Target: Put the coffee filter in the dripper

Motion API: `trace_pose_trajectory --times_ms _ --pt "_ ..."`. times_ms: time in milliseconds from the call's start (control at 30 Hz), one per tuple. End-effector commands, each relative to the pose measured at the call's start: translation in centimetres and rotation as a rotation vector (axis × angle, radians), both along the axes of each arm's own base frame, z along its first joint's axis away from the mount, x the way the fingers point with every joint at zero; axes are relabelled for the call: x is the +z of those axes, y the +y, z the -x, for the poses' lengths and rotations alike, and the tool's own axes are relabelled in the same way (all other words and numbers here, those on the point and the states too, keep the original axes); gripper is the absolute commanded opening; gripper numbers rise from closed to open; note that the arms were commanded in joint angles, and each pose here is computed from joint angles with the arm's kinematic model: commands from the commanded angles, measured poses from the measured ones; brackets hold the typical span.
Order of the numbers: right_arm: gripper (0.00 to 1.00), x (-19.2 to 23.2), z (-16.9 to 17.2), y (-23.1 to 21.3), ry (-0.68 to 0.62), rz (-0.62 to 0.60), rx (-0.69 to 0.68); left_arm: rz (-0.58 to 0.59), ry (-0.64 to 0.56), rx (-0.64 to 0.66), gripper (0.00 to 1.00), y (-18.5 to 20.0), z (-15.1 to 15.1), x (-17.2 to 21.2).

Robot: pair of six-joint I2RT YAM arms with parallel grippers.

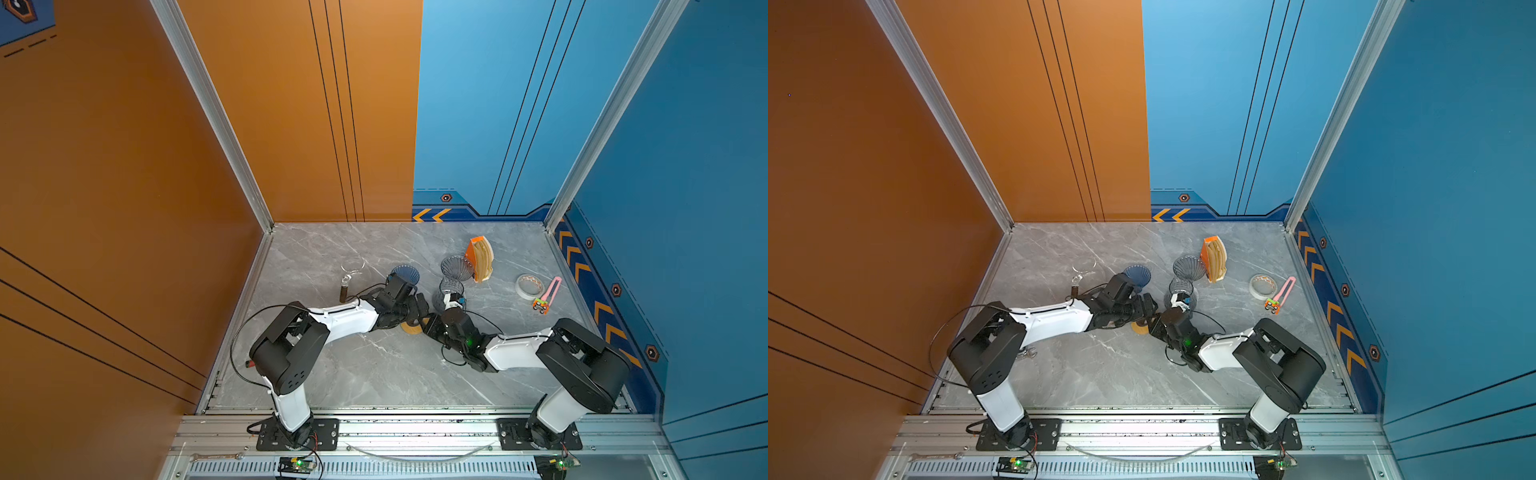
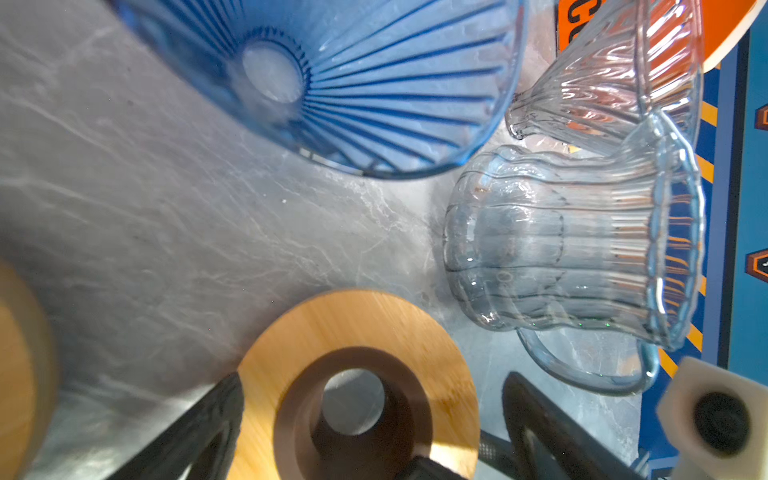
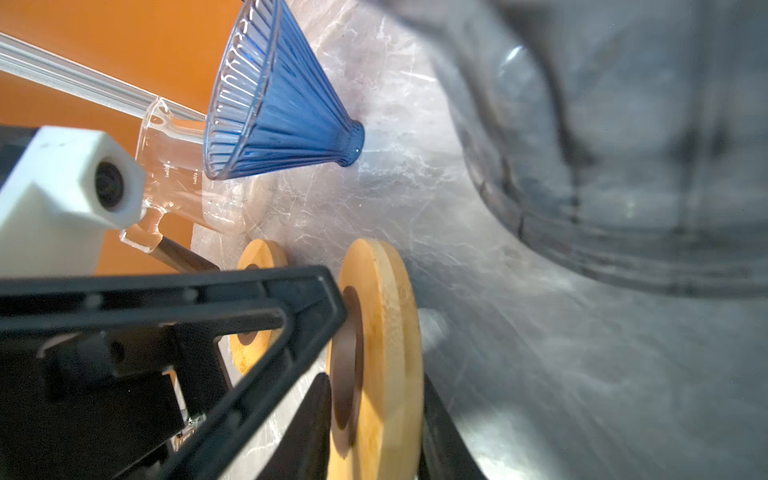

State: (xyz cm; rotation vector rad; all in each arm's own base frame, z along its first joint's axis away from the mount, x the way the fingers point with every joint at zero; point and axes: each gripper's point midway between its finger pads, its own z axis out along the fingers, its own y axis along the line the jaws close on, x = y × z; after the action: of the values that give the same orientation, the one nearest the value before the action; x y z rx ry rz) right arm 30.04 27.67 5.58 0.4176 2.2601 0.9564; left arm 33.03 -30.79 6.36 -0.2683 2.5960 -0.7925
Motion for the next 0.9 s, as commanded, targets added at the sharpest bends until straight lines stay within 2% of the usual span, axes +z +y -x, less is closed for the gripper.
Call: trace_pose_trajectory --times_ms 0,467,633,867 --pt "0.29 0.1 -0.3 0.0 -0.016 0.049 -0.004 -0.014 0.063 0.001 0.98 0.6 1.3 -1.7" --pt "0.20 0.8 0.3 -0.6 -0.042 0.099 -0.015 0.090 0.008 0.029 0.98 0.5 1.2 1.6" --pt "0.19 1.4 1.1 -1.2 -0.058 0.115 -0.015 0.158 -0.040 0.031 0.98 0.3 0.9 3.8" --pt "0.19 3.2 2.7 -2.4 -0.092 0.155 0.002 0.186 -0.104 -0.005 0.98 0.6 1.2 6.6"
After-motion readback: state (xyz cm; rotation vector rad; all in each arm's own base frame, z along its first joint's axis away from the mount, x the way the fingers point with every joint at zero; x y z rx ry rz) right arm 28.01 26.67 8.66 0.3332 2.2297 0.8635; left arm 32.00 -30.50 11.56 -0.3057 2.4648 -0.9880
